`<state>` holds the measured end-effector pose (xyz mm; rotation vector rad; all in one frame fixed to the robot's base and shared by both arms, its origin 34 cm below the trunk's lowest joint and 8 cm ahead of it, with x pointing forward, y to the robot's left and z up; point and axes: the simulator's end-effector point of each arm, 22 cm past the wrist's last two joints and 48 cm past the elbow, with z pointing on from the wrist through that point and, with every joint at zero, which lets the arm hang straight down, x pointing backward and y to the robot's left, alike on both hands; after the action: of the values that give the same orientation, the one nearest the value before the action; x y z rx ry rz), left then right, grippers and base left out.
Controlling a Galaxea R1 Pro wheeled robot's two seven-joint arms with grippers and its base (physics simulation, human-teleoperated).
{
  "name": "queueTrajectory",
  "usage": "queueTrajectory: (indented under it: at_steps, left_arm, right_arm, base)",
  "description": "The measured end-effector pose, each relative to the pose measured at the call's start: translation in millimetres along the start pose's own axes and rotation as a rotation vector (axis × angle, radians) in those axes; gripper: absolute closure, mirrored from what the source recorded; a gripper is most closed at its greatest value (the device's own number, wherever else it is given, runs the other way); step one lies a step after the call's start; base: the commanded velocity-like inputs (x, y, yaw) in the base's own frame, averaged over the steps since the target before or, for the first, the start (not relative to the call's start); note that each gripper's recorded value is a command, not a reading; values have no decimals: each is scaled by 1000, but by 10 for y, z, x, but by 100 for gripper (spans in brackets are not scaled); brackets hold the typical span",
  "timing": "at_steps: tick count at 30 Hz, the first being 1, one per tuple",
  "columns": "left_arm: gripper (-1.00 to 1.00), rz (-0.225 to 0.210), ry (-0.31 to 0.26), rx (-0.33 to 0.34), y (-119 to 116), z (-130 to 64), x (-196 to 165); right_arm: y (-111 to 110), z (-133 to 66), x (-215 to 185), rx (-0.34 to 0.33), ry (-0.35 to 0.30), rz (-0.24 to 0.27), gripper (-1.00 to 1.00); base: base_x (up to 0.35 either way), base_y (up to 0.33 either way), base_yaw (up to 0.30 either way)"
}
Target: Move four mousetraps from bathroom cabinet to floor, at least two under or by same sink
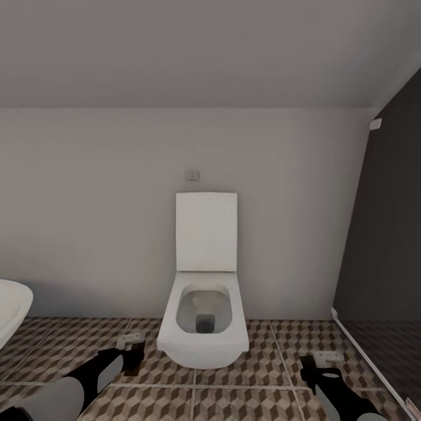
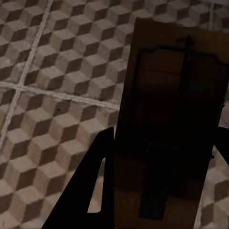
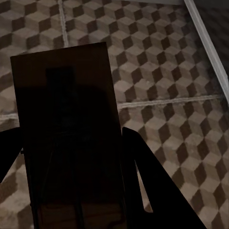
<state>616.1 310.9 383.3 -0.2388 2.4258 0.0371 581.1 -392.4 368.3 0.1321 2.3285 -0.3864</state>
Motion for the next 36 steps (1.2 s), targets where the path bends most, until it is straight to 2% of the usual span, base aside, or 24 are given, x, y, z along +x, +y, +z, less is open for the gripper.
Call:
queueTrajectory:
  at_steps: [20, 26, 36]
  left_arm:
    - [100, 7, 80, -13, 38, 269, 383]
    - [100, 10, 103, -16, 45, 343, 496]
    - [100, 9, 95, -5, -12, 338, 458]
  right_arm:
    - [73, 195, 392, -2, 77, -26, 100]
    - [87, 248, 498, 1, 94, -60, 100]
    - [90, 248, 493, -1, 91, -70, 100]
  base:
    - [0, 0, 0]
    - [0, 0, 0]
    - [0, 0, 0]
